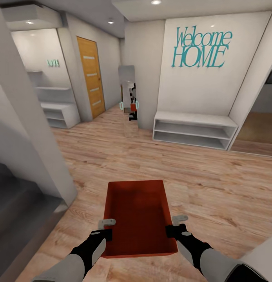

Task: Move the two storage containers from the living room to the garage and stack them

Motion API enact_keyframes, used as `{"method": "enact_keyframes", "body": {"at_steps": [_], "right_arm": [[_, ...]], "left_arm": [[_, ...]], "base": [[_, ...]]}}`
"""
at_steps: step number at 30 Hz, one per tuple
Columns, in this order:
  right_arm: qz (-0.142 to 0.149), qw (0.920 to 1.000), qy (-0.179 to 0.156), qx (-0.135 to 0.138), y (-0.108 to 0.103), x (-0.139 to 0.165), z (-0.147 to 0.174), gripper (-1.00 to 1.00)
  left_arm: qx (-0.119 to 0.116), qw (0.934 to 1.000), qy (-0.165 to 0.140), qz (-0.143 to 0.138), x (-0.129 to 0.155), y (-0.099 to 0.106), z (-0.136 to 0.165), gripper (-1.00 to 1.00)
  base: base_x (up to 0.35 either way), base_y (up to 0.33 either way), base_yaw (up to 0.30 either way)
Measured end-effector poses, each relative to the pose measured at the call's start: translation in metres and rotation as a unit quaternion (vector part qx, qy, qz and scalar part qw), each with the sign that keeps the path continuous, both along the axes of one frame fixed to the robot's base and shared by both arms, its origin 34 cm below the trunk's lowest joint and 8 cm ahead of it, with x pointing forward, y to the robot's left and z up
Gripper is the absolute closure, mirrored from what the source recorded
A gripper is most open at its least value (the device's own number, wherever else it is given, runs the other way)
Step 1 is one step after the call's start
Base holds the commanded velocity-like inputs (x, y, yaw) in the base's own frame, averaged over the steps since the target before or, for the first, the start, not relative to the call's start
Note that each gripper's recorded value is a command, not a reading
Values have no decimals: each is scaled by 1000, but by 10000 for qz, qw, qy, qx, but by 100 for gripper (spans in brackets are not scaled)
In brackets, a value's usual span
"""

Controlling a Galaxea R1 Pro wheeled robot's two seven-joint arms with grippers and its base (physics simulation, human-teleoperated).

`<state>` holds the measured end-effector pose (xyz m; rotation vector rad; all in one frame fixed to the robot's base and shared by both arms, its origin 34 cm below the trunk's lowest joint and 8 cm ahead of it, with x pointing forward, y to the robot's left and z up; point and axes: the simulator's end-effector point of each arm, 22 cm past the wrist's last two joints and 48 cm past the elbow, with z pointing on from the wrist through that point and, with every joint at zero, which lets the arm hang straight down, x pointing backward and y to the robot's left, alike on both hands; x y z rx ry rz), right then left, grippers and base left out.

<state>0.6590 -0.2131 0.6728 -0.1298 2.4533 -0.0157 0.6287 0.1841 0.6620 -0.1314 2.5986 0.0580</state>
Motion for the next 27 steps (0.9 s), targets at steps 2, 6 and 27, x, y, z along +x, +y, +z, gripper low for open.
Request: {"method": "enact_keyframes", "body": {"at_steps": [2, 6, 27], "right_arm": [[0, 10000, 0, 0, 0, 0, 0, 100], [0, 10000, -1, -1, 0, 0, 0, 100], [8, 10000, -21, -3, -1, 1, 1, 100]], "left_arm": [[0, 10000, 0, 0, 0, 0, 0, 100], [-1, 10000, -1, 1, 0, 0, 0, 100], [-5, 10000, -20, 11, 1, -1, 1, 100]], "base": [[323, 0, 0], [323, 0, 0], [323, 0, 0]]}}
